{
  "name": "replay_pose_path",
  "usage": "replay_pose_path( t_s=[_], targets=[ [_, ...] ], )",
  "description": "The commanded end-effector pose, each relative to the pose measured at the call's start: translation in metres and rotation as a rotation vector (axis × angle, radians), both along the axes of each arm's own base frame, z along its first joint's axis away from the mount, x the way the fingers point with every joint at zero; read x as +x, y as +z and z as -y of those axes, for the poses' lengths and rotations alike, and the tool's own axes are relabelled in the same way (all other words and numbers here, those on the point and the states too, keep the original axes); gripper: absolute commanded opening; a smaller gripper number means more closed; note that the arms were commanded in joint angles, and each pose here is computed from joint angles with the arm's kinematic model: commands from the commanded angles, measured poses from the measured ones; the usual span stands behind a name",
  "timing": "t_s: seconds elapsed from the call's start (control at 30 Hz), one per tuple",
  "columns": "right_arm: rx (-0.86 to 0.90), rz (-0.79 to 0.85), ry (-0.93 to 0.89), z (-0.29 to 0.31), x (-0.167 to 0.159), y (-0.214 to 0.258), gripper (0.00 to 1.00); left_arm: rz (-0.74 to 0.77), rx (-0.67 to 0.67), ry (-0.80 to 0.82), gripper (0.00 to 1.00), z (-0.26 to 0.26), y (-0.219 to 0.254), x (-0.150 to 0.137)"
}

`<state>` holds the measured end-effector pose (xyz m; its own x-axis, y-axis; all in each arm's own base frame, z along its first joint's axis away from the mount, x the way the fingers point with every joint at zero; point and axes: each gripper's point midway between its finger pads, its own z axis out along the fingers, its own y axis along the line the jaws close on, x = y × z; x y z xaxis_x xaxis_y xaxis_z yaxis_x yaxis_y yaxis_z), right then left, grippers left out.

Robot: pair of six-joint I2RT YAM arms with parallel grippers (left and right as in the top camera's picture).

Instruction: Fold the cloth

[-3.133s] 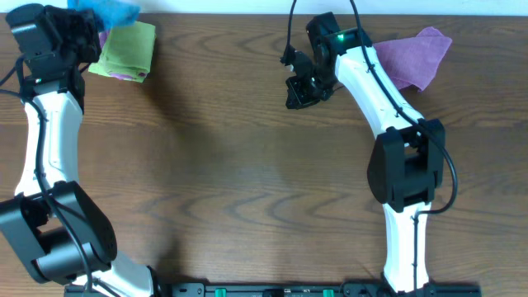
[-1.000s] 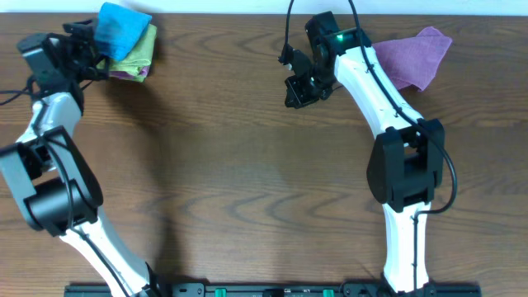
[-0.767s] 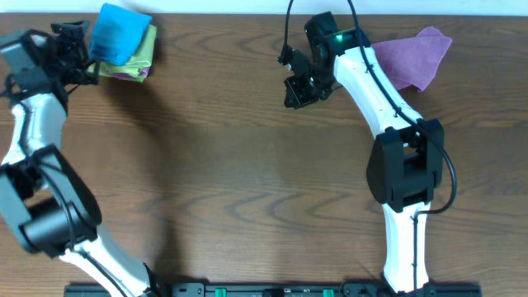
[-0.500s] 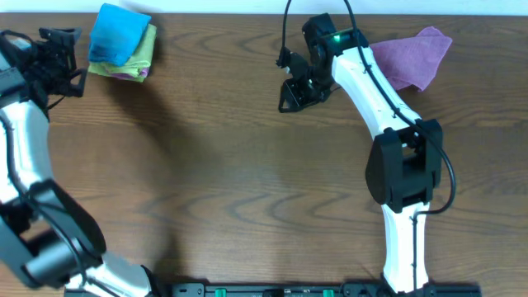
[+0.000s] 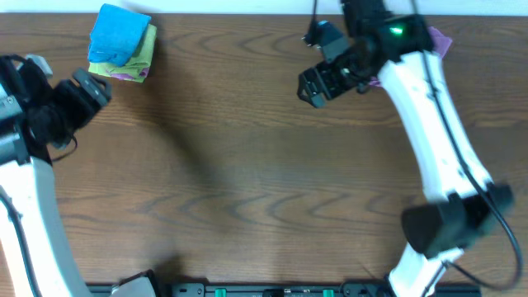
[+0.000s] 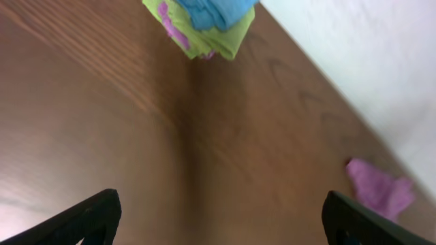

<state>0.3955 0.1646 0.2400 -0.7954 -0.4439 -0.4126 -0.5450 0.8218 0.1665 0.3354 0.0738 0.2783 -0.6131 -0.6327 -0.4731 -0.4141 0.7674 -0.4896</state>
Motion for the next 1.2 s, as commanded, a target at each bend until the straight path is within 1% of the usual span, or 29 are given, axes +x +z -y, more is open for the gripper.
replay_pose_path(
  t_s=[0.0,0.03,0.13,0.2,0.3,0.4,0.47,0.53,0.6,0.7,0.77,0.87,1.03,1.17],
  targets=[
    [-0.046,0.108,-0.036,0.022,-0.011,0.04,0.98,0.022,0.166,-0.05,0.95,0.001,0.017,-0.019],
    [-0.051,0.128,-0.041,0.026,-0.017,0.049,0.99,0.043,0.174,-0.06,0.95,0.007,0.025,-0.024],
    [-0.042,0.181,-0.047,0.033,-0.04,0.074,0.99,0.109,0.208,-0.103,0.95,0.025,0.045,-0.037],
    [-0.043,0.214,-0.046,0.041,-0.06,0.087,0.99,0.15,0.26,-0.162,0.95,0.041,0.057,-0.048],
    [-0.038,0.27,-0.055,0.051,-0.088,0.096,0.99,0.164,0.352,-0.23,0.95,0.061,0.064,-0.065],
    [-0.045,0.337,-0.074,0.065,-0.118,0.098,0.99,0.165,0.429,-0.29,0.95,0.078,0.065,-0.082],
    [-0.052,0.4,-0.094,0.077,-0.144,0.099,0.99,0.149,0.455,-0.341,0.95,0.089,0.061,-0.096],
    [-0.046,0.461,-0.108,0.088,-0.171,0.097,0.99,0.123,0.458,-0.407,0.95,0.1,0.054,-0.111],
    [-0.048,0.504,-0.124,0.098,-0.196,0.092,0.99,0.094,0.454,-0.439,0.95,0.103,0.048,-0.124],
    [-0.05,0.512,-0.132,0.108,-0.224,0.071,0.99,0.065,0.445,-0.456,0.95,0.103,0.038,-0.136],
    [-0.04,0.5,-0.151,0.11,-0.232,0.06,0.99,0.06,0.432,-0.468,0.95,0.106,0.029,-0.138],
    [-0.039,0.498,-0.153,0.111,-0.235,0.056,0.99,0.06,0.404,-0.461,0.95,0.108,0.018,-0.14],
    [-0.045,0.462,-0.145,0.111,-0.241,0.05,0.99,0.052,0.352,-0.411,0.95,0.109,0.017,-0.141],
    [-0.047,0.455,-0.144,0.111,-0.242,0.048,0.99,0.075,0.314,-0.418,0.95,0.116,0.021,-0.138]
  ],
)
